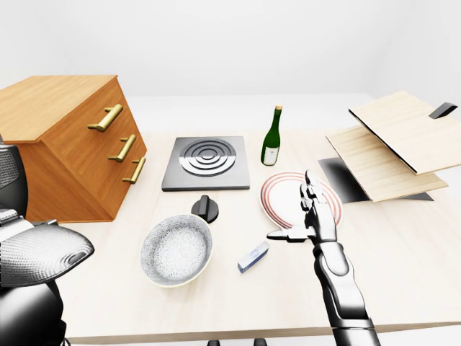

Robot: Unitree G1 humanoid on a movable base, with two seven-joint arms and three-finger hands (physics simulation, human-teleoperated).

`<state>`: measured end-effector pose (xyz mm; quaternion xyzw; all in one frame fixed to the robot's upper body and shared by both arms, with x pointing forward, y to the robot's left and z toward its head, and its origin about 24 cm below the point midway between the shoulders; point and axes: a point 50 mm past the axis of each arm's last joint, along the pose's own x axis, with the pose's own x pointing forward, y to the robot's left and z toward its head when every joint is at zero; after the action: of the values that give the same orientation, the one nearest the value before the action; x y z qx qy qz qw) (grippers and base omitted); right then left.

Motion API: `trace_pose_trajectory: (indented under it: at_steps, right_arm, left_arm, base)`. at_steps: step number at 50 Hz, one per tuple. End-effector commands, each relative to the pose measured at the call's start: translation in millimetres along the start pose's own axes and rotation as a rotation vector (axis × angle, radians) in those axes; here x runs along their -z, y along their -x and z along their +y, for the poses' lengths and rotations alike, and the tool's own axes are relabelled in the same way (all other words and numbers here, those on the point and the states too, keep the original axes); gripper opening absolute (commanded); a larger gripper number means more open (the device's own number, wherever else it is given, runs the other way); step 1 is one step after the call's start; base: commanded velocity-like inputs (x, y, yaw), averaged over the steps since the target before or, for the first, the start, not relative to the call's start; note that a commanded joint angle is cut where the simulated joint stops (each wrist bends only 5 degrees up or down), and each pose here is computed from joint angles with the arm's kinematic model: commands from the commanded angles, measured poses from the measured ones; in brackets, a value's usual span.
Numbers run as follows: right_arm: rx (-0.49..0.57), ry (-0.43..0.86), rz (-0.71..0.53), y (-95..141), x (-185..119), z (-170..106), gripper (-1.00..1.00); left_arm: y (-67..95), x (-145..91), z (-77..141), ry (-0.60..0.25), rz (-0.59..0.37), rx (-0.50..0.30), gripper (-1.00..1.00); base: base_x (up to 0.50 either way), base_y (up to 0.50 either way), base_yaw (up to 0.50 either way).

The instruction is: Pick up the akita bowl and put it on the plate.

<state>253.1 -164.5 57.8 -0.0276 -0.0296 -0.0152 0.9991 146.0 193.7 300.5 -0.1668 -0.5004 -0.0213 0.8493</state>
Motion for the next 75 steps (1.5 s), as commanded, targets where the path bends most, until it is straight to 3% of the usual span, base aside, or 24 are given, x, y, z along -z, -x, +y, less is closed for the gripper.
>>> trace_pose_trajectory:
  at_steps: [1,11,15,16,17,18,33,37,42,47,51,54,65,75]
  right_arm:
    - [0.003,0.004,0.008,0.7,1.6,-1.0,1.00]
    - [0.017,0.010,0.068,-0.5,11.8,-1.0,1.00]
    - [0.035,0.123,0.013,-9.6,-7.4,-2.9,1.00]
    - [-0.223,0.726,-0.609,-23.6,-175.2,14.0,1.00]
    - [-0.254,0.818,-0.680,-18.7,-194.2,24.7,1.00]
    - [-0.257,0.832,-0.686,-17.2,-197.4,26.5,1.00]
    - [-0.262,0.933,-0.706,-16.4,-216.7,31.5,1.00]
    - [-0.283,0.979,-0.631,-21.9,-204.6,30.2,1.00]
    - [-0.236,1.109,-0.381,-39.0,-156.8,12.2,1.00]
    - [-0.209,1.147,-0.303,-43.5,-148.0,6.9,1.00]
    - [-0.210,1.324,-0.368,-44.2,-147.3,9.3,1.00]
    - [-0.203,1.354,-0.355,-45.7,-142.7,8.2,1.00]
    - [-0.171,1.403,-0.346,-45.0,-147.4,9.6,1.00]
    - [-0.278,1.358,-0.412,-21.9,-150.1,41.8,1.00]
  left_arm:
    - [1.2,0.5,0.1,-0.005,-0.002,-0.006,1.00]
    - [1.8,2.4,-1.0,-0.004,0.013,0.002,1.00]
    - [1.2,2.7,-2.5,0.000,0.028,0.021,1.00]
    - [5.0,8.9,-4.4,-0.018,0.066,0.031,1.00]
    - [4.9,9.0,-4.9,-0.017,0.069,0.035,1.00]
    - [5.2,9.4,-4.8,-0.019,0.070,0.034,1.00]
    - [5.0,9.0,-4.5,-0.014,0.069,0.032,1.00]
    - [5.6,9.6,-4.4,-0.017,0.073,0.031,1.00]
    - [5.0,9.4,-5.0,-0.010,0.074,0.036,1.00]
    - [4.7,8.0,-3.4,-0.008,0.059,0.021,1.00]
    - [4.2,7.9,-4.1,0.003,0.065,0.028,1.00]
    - [4.1,8.2,-4.6,0.006,0.070,0.033,1.00]
    - [4.1,7.1,-2.8,0.010,0.056,0.015,1.00]
    - [3.8,6.8,-2.9,0.014,0.059,0.019,1.00]
  base:
    - [0.50,0.07,0.00]
    - [0.49,0.05,0.00]
    - [0.00,0.00,0.00]
    - [0.00,0.00,0.00]
    - [0.00,0.00,0.00]
    - [0.00,0.00,0.00]
    - [0.00,0.00,0.00]
    - [0.00,0.00,0.00]
    - [0.00,0.00,0.00]
    - [0.00,0.00,0.00]
    - [0.00,0.00,0.00]
    - [0.00,0.00,0.00]
    - [0.00,0.00,0.00]
    - [0.00,0.00,0.00]
